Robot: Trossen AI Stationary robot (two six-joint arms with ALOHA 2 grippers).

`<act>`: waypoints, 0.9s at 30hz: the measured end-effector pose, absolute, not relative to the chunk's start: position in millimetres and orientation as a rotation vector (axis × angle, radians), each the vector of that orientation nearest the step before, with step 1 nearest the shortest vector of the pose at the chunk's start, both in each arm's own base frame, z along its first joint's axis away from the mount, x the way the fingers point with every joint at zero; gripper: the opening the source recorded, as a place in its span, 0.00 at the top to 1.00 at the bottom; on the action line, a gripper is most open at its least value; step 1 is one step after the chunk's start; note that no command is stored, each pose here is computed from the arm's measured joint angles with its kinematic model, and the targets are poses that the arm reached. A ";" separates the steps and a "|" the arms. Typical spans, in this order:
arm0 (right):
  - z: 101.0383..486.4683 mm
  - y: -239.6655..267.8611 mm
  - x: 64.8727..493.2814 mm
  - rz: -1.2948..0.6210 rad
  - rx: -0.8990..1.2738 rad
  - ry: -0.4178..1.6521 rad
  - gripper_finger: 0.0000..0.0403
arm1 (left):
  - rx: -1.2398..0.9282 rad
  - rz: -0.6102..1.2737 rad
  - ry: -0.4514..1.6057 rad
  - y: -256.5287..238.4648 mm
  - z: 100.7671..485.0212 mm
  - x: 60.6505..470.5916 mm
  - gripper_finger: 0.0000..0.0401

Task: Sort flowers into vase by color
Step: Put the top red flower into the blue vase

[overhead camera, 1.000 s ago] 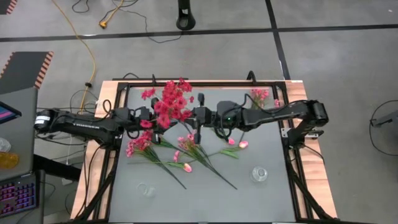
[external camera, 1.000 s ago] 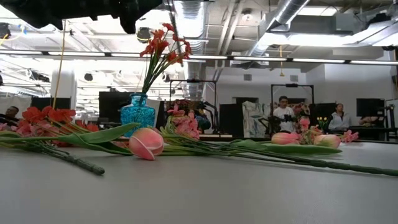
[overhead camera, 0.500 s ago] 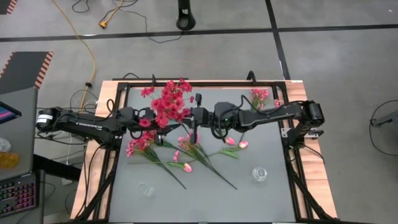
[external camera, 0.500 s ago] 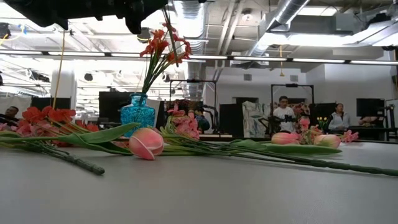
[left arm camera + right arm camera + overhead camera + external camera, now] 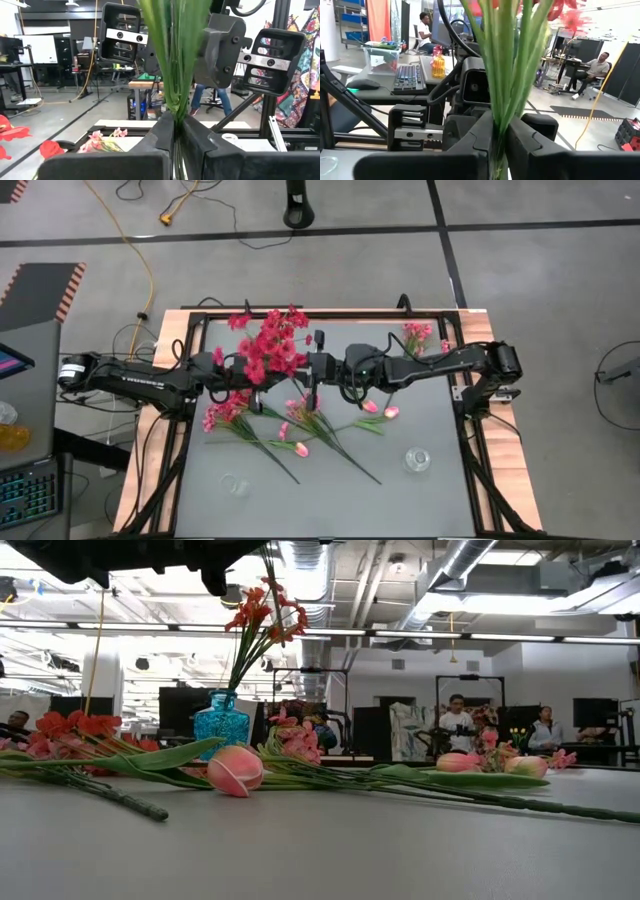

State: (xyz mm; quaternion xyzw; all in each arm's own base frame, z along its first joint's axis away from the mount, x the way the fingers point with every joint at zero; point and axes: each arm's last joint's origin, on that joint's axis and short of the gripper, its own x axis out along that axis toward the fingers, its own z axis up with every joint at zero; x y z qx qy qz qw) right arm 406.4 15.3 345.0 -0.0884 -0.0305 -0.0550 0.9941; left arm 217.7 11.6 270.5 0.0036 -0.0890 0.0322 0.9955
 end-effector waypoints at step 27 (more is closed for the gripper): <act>373.5 -28.2 342.9 -0.437 -0.148 0.262 0.49 | 0.088 0.534 -0.108 33.6 287.3 133.0 1.00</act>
